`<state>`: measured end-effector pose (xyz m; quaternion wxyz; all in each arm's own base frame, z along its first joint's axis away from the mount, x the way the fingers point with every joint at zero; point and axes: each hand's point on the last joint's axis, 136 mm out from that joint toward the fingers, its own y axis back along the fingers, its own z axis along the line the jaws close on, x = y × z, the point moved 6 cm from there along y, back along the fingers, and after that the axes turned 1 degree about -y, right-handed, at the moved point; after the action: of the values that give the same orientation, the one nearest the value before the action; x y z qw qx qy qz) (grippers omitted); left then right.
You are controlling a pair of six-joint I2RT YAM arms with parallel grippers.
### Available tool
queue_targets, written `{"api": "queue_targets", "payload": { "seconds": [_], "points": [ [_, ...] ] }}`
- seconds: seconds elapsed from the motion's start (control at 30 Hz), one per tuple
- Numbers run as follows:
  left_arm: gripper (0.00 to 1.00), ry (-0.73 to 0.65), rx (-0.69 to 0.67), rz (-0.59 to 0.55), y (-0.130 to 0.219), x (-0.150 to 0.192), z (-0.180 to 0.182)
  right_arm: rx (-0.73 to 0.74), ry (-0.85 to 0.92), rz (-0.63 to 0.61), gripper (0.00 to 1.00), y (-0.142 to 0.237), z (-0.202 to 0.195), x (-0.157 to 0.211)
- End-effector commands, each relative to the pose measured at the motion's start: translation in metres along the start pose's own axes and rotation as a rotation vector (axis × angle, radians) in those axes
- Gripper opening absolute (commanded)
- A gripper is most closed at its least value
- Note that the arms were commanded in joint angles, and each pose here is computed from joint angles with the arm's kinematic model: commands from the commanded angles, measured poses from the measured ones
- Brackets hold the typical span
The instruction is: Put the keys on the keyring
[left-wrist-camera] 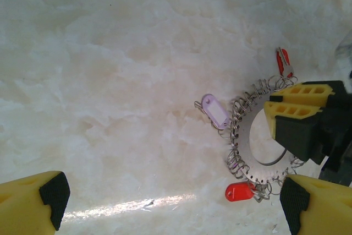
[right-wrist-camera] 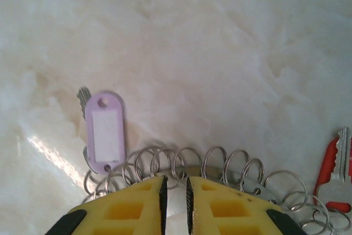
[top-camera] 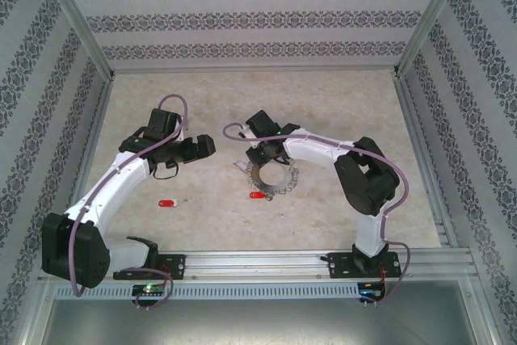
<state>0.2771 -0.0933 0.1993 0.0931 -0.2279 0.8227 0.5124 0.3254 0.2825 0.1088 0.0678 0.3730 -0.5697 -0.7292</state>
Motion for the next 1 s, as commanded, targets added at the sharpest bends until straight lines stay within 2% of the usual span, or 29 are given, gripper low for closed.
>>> {"api": "queue_targets", "payload": {
  "seconds": [0.0,0.1,0.37,0.97],
  "points": [
    [0.99,0.007,-0.022,0.017,-0.005,0.002,0.006,-0.05,-0.059,-0.024,0.2,0.004,0.004,-0.002],
    [0.99,0.005,-0.021,0.014,-0.004,0.002,0.006,-0.019,-0.029,0.008,0.22,-0.002,0.001,0.0],
    [0.99,0.002,-0.025,0.019,-0.005,0.003,0.007,-0.073,-0.024,0.059,0.22,-0.016,0.001,0.0],
    [0.99,0.011,-0.022,0.017,-0.005,0.001,0.006,0.037,-0.016,0.09,0.24,-0.024,-0.017,0.001]
  ]
}}
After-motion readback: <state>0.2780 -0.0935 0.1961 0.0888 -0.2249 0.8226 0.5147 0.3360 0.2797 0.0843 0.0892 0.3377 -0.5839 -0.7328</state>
